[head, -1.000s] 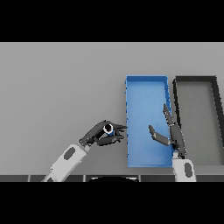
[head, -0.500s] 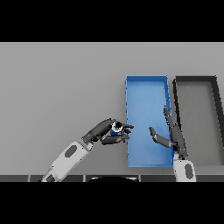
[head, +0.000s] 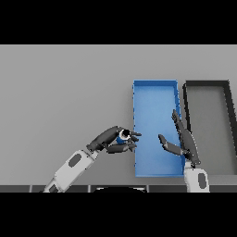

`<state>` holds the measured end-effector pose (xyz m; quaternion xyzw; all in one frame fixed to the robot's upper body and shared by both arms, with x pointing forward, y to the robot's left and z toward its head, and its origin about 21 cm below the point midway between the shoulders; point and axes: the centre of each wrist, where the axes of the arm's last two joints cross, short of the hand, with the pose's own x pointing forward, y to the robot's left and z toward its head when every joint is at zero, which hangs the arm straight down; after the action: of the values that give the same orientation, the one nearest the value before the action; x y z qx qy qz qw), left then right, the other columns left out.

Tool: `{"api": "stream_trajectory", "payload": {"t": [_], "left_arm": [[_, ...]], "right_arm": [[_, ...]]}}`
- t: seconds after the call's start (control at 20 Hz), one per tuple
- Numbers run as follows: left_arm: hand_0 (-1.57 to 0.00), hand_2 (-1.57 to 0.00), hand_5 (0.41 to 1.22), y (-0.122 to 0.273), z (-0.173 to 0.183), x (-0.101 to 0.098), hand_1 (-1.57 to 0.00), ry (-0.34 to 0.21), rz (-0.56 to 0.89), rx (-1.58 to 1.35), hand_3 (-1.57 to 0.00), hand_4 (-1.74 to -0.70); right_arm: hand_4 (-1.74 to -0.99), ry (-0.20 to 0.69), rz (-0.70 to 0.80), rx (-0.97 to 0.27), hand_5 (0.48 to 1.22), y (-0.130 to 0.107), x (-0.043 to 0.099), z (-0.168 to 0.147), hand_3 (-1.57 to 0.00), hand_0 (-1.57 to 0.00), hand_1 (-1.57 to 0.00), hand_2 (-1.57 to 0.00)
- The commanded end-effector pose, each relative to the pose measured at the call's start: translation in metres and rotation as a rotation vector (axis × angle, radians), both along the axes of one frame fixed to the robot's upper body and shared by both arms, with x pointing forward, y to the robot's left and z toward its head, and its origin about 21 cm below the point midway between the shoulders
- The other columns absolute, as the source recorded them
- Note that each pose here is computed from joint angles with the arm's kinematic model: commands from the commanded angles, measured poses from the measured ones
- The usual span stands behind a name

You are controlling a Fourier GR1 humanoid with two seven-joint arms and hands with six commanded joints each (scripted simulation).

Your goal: Pick up the blue pipe and place it into the blue bin.

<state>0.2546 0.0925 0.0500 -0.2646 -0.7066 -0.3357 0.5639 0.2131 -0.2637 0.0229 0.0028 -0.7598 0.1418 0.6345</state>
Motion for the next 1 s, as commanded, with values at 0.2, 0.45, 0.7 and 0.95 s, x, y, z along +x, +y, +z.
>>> {"api": "stream_trajectory", "payload": {"t": [0.2,0.45,0.7,0.95], "left_arm": [[-1.57,-1.57,1.221,0.003,0.001,0.0,-1.57,-0.004,0.004,0.014,-1.44,-1.73],[-1.57,-1.57,1.221,0.003,0.003,0.001,-1.57,-0.002,-0.002,0.004,-1.44,-1.73],[-1.57,-1.57,1.221,0.005,0.0,0.002,-1.57,-0.007,0.003,0.022,-1.43,-1.73],[-1.57,-1.57,1.221,0.002,0.004,0.006,-1.57,-0.008,-0.015,-0.001,-1.44,-1.73]], "right_arm": [[-1.232,0.005,0.269,0.062,0.55,-0.004,0.014,0.055,0.0,0.0,0.0,0.0],[-1.297,-0.047,0.521,-0.035,0.523,0.018,0.019,0.106,0.0,0.0,0.0,0.0],[-1.297,-0.057,0.691,-0.107,0.526,0.049,0.027,0.138,0.0,0.0,0.0,0.0],[-1.282,-0.078,0.824,-0.19,0.53,0.075,0.039,0.153,0.0,0.0,0.0,0.0]]}}
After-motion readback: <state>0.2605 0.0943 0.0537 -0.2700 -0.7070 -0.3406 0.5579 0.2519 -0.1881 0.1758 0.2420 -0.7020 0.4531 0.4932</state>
